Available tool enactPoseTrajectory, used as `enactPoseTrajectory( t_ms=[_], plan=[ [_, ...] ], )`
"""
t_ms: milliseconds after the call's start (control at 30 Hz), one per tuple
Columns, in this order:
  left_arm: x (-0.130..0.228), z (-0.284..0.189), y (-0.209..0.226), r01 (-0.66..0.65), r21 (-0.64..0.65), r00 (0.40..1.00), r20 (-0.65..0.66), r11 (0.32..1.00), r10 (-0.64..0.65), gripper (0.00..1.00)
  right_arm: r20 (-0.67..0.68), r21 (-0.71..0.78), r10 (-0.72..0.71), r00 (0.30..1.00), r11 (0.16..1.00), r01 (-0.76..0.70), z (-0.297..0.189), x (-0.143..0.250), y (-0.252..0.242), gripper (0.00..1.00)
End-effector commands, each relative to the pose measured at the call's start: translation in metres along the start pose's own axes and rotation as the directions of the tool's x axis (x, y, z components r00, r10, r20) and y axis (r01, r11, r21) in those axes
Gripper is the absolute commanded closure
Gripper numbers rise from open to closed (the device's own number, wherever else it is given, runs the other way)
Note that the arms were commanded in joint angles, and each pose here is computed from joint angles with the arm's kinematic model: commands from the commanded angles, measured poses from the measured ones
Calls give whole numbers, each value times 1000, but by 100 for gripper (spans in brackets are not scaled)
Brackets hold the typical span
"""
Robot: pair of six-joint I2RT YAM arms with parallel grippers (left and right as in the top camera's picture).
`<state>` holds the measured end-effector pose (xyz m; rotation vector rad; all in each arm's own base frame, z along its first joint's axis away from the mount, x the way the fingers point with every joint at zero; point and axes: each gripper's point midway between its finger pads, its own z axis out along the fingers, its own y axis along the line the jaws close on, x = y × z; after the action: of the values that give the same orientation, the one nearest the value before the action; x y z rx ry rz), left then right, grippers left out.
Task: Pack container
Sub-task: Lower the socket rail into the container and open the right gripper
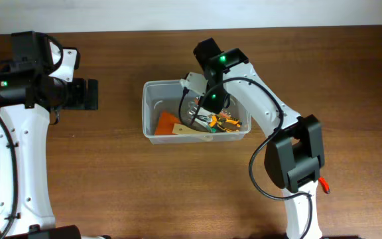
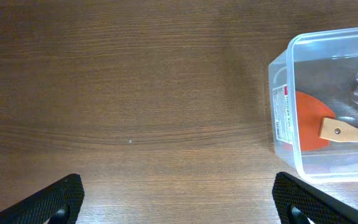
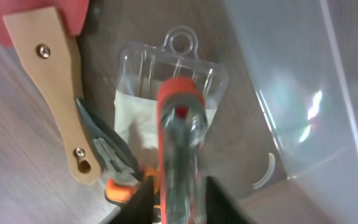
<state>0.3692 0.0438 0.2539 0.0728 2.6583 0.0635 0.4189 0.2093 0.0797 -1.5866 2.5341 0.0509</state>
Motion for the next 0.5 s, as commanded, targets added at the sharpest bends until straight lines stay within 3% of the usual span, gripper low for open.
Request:
enactPoseTrajectory(
  t_ms=[0, 100, 167, 333, 467],
  plan=[
    [-4, -1, 1, 7, -2, 1000, 9, 1000, -7, 1, 29, -9, 5, 1000, 1000, -4, -4, -4, -2, 64],
    [-4, -1, 2, 7, -2, 1000, 9, 1000, -7, 1, 29, -9, 5, 1000, 1000, -4, -4, -4, -2, 53],
    [-4, -1, 1, 7, -2, 1000, 9, 1000, -7, 1, 28, -8, 5, 1000, 1000, -4, -5, -4, -3, 35],
    [-4, -1, 2, 7, -2, 1000, 9, 1000, -7, 1, 3, -7, 5, 1000, 1000, -5, -26, 3, 2, 2],
    [-4, -1, 1, 7, -2, 1000, 8, 1000, -7, 1, -9, 91, 74, 997, 993, -73, -73, 10, -11, 1]
  ],
)
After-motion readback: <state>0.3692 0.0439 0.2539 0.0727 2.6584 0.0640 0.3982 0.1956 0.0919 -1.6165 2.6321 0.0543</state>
